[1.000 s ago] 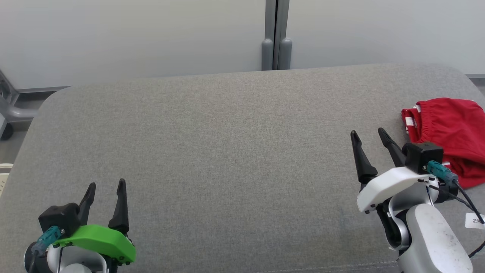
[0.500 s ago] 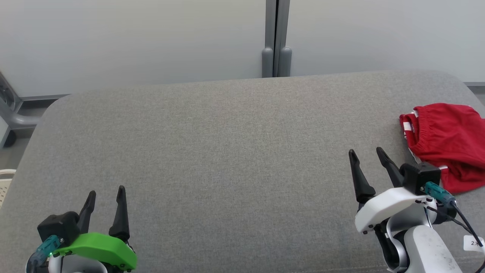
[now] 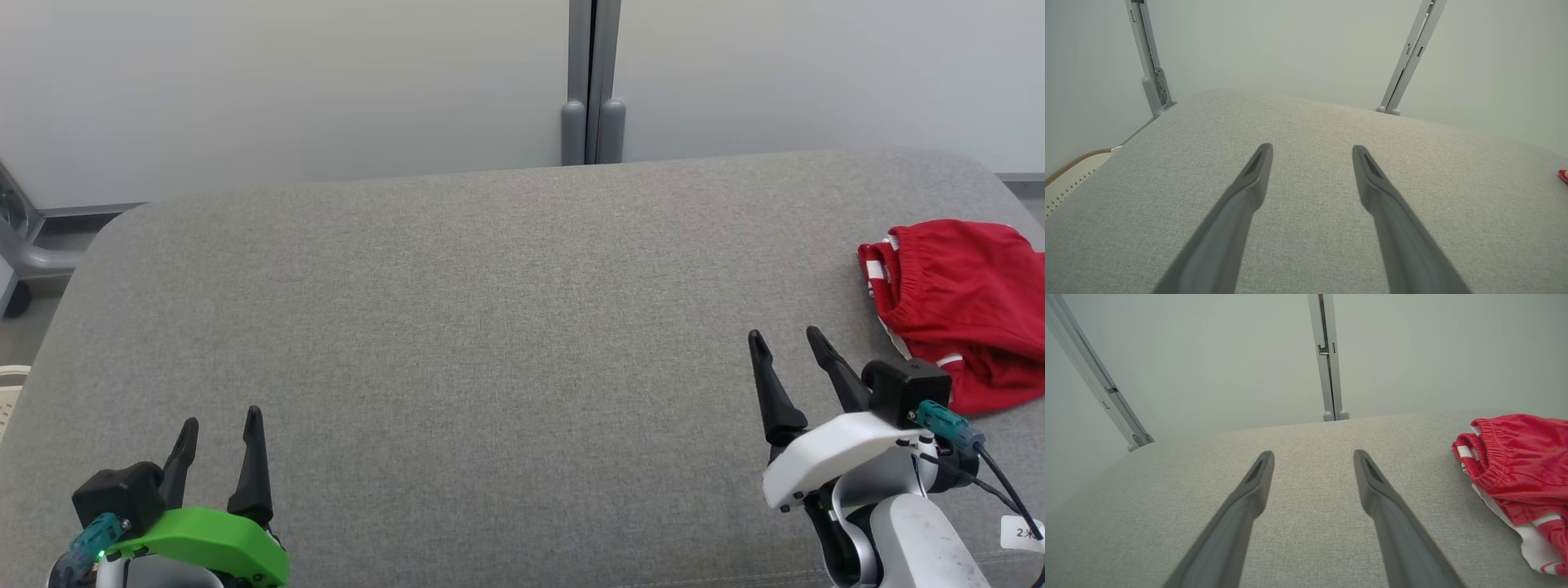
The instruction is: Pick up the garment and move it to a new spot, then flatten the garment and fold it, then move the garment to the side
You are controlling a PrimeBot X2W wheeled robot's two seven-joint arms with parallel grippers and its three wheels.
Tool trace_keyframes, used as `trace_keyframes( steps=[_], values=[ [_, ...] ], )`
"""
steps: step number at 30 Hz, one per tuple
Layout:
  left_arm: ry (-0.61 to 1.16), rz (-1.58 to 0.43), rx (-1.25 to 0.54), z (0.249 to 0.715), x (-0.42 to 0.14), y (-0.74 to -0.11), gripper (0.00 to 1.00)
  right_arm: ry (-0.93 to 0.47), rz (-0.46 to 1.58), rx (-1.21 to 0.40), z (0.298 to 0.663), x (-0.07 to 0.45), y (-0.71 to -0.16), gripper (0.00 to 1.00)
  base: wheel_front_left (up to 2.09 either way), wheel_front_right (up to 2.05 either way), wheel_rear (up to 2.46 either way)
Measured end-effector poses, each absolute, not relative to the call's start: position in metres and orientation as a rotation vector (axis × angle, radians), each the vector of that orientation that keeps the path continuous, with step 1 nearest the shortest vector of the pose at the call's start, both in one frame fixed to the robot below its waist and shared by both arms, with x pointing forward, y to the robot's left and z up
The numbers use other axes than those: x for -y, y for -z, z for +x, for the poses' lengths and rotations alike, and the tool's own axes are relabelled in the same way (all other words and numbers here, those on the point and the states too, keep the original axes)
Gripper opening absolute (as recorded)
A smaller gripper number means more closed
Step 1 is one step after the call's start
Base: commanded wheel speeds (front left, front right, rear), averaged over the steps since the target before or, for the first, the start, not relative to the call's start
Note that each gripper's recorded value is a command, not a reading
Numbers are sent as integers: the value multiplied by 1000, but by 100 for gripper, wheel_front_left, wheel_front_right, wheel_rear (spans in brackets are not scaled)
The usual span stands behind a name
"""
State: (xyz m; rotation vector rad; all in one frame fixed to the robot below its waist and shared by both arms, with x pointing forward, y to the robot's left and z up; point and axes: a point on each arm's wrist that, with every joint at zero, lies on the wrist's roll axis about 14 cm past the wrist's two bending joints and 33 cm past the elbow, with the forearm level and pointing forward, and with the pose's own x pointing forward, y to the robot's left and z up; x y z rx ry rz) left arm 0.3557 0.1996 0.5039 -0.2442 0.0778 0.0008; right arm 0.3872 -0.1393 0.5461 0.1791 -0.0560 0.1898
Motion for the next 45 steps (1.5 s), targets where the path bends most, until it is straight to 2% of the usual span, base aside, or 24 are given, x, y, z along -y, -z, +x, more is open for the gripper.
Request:
trace_keyframes(
  steps=[11,12,20,45],
  values=[
    [-22,-215,-74,355,-204,-505,100,-188,180,53,388,140,-545,100,0,0,0],
    [-24,-208,-71,355,-205,-505,0,-188,181,53,388,140,-545,0,0,0,0],
    [-29,-264,-172,342,-189,-473,0,-166,214,-71,376,142,-504,0,0,0,0],
    [-56,-659,-216,360,-184,-472,0,-67,636,-107,381,170,-499,0,0,0,0]
  ],
)
